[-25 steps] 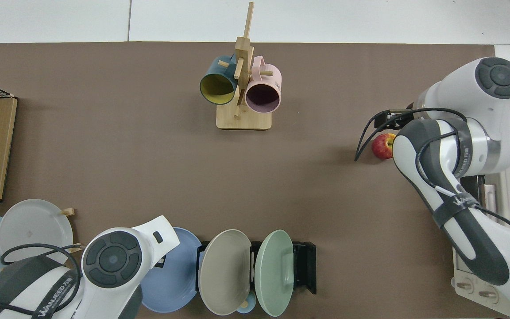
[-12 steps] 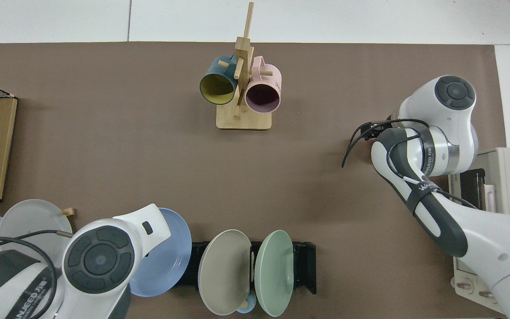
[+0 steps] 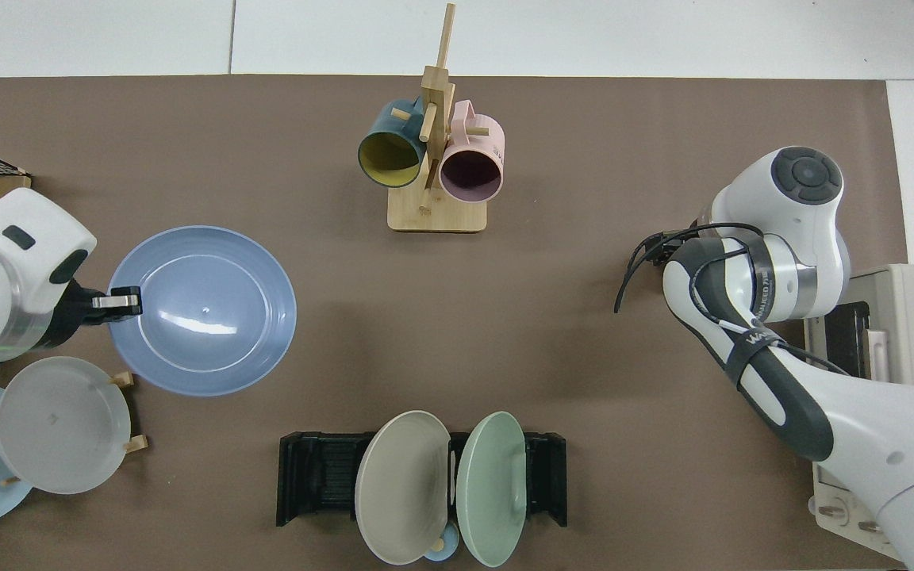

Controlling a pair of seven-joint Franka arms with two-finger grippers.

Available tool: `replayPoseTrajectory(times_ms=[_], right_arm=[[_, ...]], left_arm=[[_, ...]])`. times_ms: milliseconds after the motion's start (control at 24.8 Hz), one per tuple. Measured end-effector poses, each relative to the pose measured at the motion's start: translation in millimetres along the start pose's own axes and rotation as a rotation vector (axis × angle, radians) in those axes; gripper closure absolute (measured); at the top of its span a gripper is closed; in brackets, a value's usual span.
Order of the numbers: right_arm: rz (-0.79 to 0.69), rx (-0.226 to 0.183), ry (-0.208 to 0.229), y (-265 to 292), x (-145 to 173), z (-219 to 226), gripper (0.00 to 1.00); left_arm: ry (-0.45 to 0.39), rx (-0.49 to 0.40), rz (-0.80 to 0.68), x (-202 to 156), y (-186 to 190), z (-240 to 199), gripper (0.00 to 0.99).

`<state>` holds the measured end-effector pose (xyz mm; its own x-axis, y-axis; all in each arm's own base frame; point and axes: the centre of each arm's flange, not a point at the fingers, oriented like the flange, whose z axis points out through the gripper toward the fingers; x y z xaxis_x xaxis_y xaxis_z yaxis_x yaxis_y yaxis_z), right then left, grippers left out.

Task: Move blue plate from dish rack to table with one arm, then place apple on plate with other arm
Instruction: 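Carry the blue plate to the table center with the left gripper, then lower the plate with the left gripper while the right gripper grasps the apple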

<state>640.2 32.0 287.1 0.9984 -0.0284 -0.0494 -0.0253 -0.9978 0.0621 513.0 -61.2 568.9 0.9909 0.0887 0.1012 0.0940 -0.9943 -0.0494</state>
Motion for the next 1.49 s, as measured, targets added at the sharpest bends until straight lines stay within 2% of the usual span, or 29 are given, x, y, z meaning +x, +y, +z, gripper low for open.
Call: replayPoseTrajectory(times_ms=[81,161,242,443,645,806,1048,1491], right_arm=[[-0.001,0.0,-0.002,0.0,-0.2,0.2,0.02],[-0.001,-0.001,-0.007,0.1,-0.8,0.5,0.16],[0.0,0.0,-0.015,0.1,-1.7,1.2,0.24],[0.001,0.001,-0.016,0.1,-1.4,-0.2,0.24],[0.011,0.016,-0.016,-0.7,1.2,-12.8,0.24],[0.025,0.044,-0.002,-3.3,2.0,-31.2,0.24],[0.035,0.075,0.003,-2.2,-6.6,-80.1,0.24],[0.02,0.095,-0.016,2.0,-43.1,-183.2,0.24]], left_arm=[[-0.009,-0.073,-0.045,10.5,6.8,15.5,0.938],[-0.032,-0.138,-0.072,16.7,17.7,32.8,0.938],[-0.038,-0.189,-0.089,23.4,30.0,51.0,0.938],[-0.067,-0.283,-0.104,33.8,72.1,101.3,0.938],[-0.081,-0.316,-0.107,25.4,140.4,153.7,0.938],[-0.095,-0.322,-0.102,12.5,176.4,178.7,0.938],[-0.129,-0.309,-0.084,-4.9,192.2,194.7,0.938],[-0.113,-0.31,-0.093,-12.0,195.7,203.7,0.938]])
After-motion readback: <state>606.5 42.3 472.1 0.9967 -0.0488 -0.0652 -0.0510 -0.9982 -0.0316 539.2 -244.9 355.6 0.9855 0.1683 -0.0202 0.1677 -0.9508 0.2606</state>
